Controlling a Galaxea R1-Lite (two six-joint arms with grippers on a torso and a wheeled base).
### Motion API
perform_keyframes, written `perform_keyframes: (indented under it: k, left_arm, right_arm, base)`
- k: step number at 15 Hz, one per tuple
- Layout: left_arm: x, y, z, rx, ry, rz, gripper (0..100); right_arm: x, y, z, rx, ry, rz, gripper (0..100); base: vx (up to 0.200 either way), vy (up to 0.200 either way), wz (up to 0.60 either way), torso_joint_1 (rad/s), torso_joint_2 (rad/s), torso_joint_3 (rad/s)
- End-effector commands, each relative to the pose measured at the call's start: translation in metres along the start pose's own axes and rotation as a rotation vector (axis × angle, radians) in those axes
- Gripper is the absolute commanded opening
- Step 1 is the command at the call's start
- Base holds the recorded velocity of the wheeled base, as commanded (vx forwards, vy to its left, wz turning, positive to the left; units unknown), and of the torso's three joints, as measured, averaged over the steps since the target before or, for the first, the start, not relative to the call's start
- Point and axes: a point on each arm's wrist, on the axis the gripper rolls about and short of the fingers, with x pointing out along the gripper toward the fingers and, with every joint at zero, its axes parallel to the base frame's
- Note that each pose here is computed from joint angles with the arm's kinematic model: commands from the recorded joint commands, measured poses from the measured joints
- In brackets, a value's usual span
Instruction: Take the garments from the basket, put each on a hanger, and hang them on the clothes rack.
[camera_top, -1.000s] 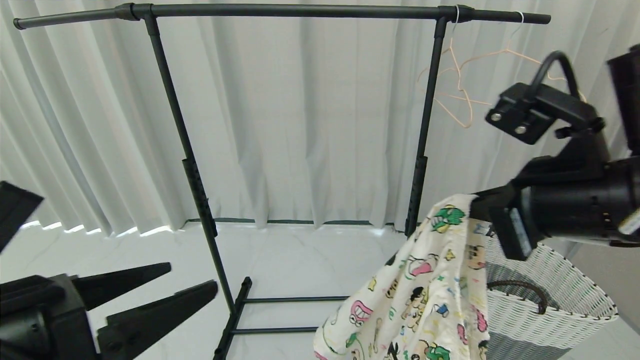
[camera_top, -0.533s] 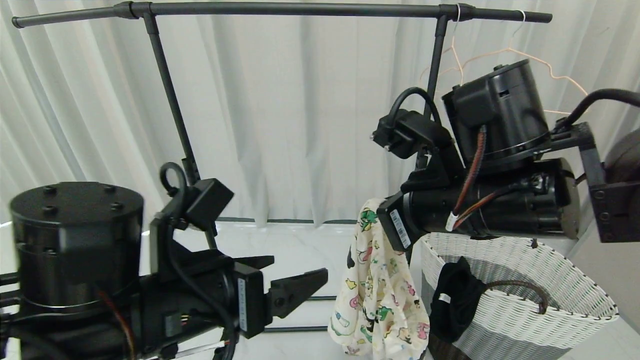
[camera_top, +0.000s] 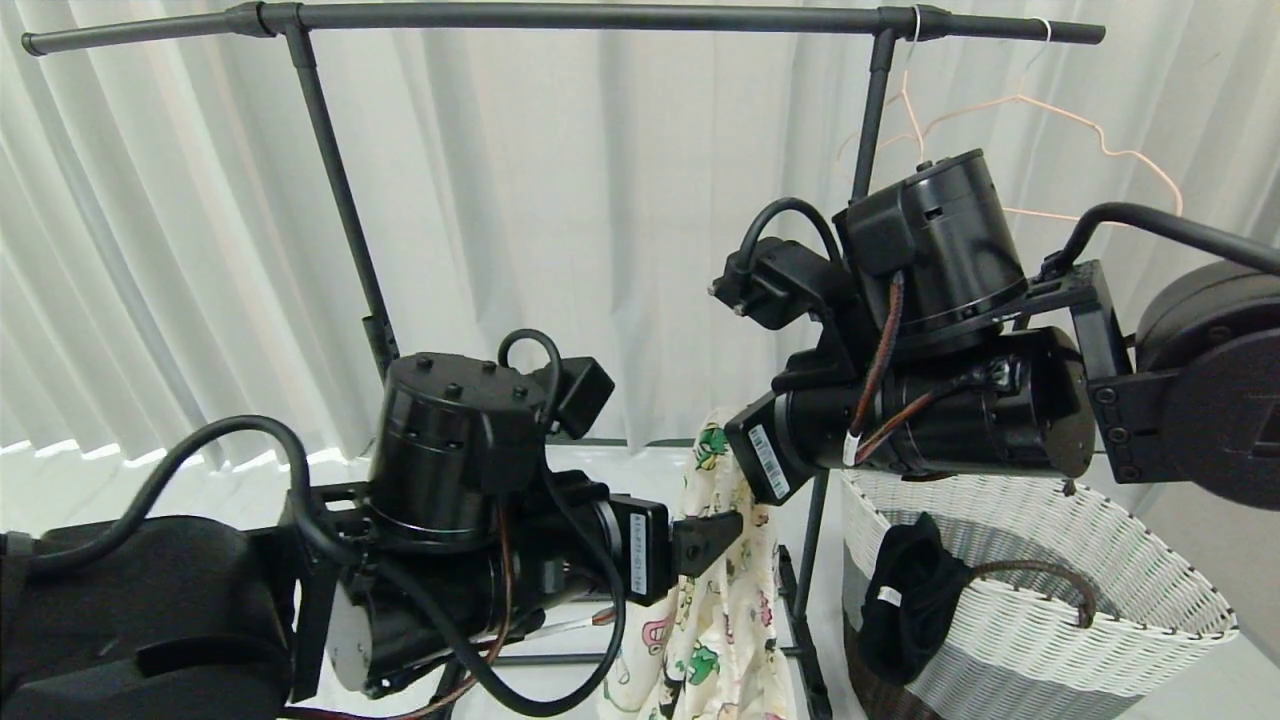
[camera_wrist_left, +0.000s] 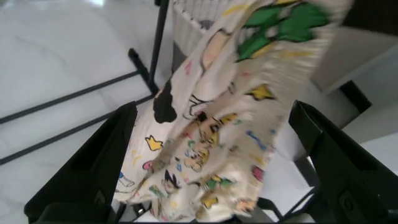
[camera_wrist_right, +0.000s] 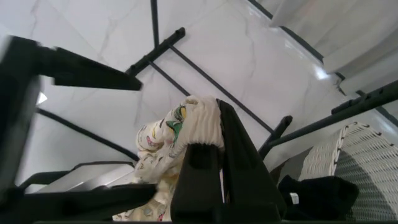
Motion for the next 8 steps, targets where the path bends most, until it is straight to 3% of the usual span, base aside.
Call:
perform_keyframes:
  k: [1,4,8]
  left_arm:
    - [0.026,0.008,-0.016,-0.004,0.078,0.053,100]
    - [0.056,0.021,-0.042,-0.020,0.175,0.160,100]
    - [0.067,0.030,-0.066,-0.041,0.267,0.196,100]
  right_arm:
    - [-0.002,0.000,0.003,0.001,-0.013,0.001,0]
    - [-0.012,-0.002,0.013,0.009,-0.053,-0.002,0]
    - [-0.029,-0.018,0.021,0.034,-0.082,-0.037,0]
  base:
    - [0.000,0.000,0.00,0.000,0.00,0.000]
    - [0.000,0.000,0.00,0.000,0.00,0.000]
    - [0.000,0.000,0.00,0.000,0.00,0.000]
